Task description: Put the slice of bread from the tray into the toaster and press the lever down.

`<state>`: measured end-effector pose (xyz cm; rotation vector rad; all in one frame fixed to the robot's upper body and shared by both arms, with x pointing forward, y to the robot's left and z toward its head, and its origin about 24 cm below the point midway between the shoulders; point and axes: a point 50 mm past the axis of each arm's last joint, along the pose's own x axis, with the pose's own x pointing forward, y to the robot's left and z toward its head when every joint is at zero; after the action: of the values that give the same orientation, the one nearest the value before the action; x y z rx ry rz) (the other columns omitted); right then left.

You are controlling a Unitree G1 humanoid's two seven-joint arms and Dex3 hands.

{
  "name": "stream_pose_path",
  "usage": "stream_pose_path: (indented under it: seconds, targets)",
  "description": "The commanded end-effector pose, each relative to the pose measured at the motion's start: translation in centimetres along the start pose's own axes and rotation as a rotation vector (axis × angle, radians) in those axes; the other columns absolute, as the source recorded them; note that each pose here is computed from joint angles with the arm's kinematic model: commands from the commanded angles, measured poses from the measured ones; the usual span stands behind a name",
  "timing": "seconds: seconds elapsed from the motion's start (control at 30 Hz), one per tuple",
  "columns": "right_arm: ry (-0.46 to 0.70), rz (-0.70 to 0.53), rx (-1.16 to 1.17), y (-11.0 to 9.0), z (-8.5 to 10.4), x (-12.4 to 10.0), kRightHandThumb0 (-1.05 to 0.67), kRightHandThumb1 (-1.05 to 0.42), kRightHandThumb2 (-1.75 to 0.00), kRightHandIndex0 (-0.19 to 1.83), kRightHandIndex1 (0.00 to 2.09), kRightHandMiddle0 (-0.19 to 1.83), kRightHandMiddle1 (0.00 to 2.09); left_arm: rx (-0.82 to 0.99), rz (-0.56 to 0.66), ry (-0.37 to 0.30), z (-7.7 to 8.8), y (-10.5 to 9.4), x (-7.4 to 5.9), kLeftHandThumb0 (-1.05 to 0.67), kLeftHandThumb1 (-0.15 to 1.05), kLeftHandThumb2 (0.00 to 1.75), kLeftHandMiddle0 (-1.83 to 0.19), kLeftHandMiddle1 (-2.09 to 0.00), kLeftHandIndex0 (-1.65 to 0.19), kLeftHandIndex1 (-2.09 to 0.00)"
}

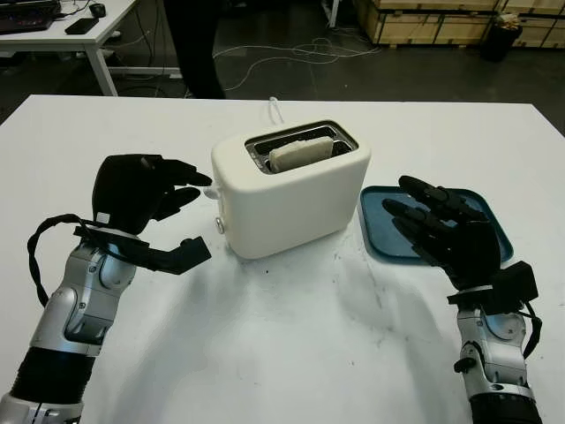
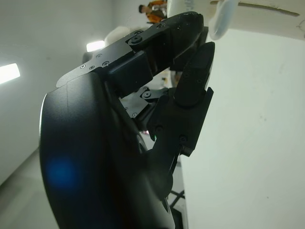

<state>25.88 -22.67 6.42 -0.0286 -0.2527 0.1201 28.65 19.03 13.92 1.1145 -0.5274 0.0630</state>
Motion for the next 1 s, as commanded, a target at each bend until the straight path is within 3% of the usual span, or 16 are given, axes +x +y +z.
stream_pose_path:
  seconds: [0.0, 0.97]
  targets:
    - [0.0, -0.011, 0.009, 0.0, 0.2, -0.1, -0.23, -0.92, -0.09, 0.8, 0.0, 0.73, 0.0, -0.011, 0.003, -0.011, 0.3, 0.0, 0.5, -0.21, 0.77, 0.0, -0.99, -1.13, -1.33, -0.01]
    - [0.011, -0.014, -0.001, -0.1, 0.4, -0.4, -0.25, -0.92, -0.07, 0.8, 0.0, 0.73, 0.0, -0.018, -0.023, -0.027, 0.4, -1.4, 1.1, -0.18, 0.76, 0.01, -1.01, -1.12, -1.34, -0.01]
